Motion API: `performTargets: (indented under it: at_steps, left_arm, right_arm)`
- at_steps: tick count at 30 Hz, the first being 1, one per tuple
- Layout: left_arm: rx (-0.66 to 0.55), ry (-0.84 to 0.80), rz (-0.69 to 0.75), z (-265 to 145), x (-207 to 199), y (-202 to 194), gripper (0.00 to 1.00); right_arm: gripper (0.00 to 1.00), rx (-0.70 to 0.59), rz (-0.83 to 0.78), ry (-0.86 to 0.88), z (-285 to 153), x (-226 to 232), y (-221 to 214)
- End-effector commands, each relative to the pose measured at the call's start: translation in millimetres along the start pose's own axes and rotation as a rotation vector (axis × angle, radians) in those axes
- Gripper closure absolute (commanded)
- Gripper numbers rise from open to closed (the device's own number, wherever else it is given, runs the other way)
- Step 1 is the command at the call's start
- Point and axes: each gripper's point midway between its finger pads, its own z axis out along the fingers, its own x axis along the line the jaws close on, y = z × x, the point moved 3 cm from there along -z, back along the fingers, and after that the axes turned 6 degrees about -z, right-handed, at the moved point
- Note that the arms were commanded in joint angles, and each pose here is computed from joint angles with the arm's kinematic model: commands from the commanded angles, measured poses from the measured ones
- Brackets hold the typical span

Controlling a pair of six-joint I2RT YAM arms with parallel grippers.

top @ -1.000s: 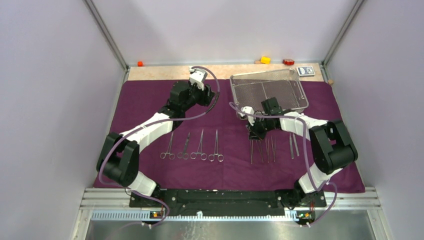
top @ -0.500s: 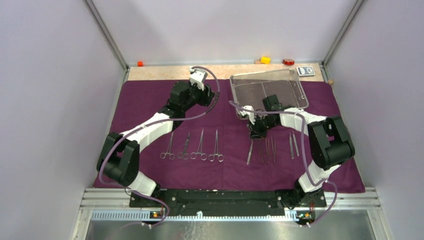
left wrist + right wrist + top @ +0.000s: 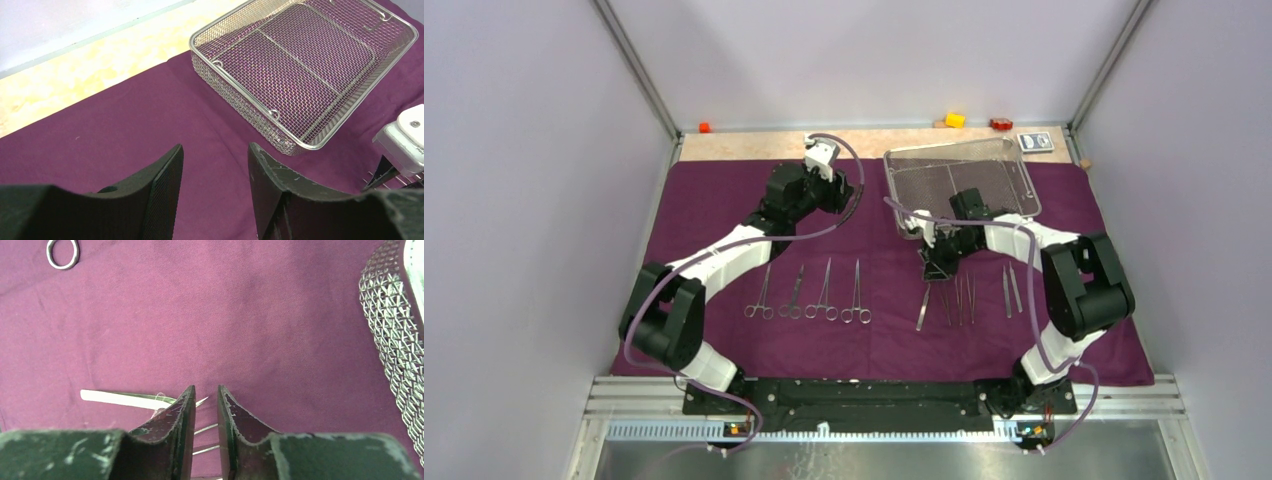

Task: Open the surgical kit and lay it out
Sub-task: Adjust the medical item in the surgical kit.

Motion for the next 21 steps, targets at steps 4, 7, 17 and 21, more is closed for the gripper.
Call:
performTargets:
  at_steps: [4,7,17,21]
  left_arm:
    - [-0.046,-0.020,0.006,2,-3,14,0.44]
    - [-0.049,-0.022,0.006,1,-3,15,0.44]
    - [-0.056,-0.016,0.005,-1,-3,17,0.44]
    - [-0.058,-0.015,0.005,-2,-3,18,0.44]
  right_arm:
    - [0.66,-0.064,0.057,-0.111,-22,-11,30]
    - [0.61,-0.044,0.122,-0.164,-26,-14,27]
    - [0.61,0.031,0.182,-0.208,-17,-9,17]
    - [0.61,0.043,0.175,-0.209,-14,-5,17]
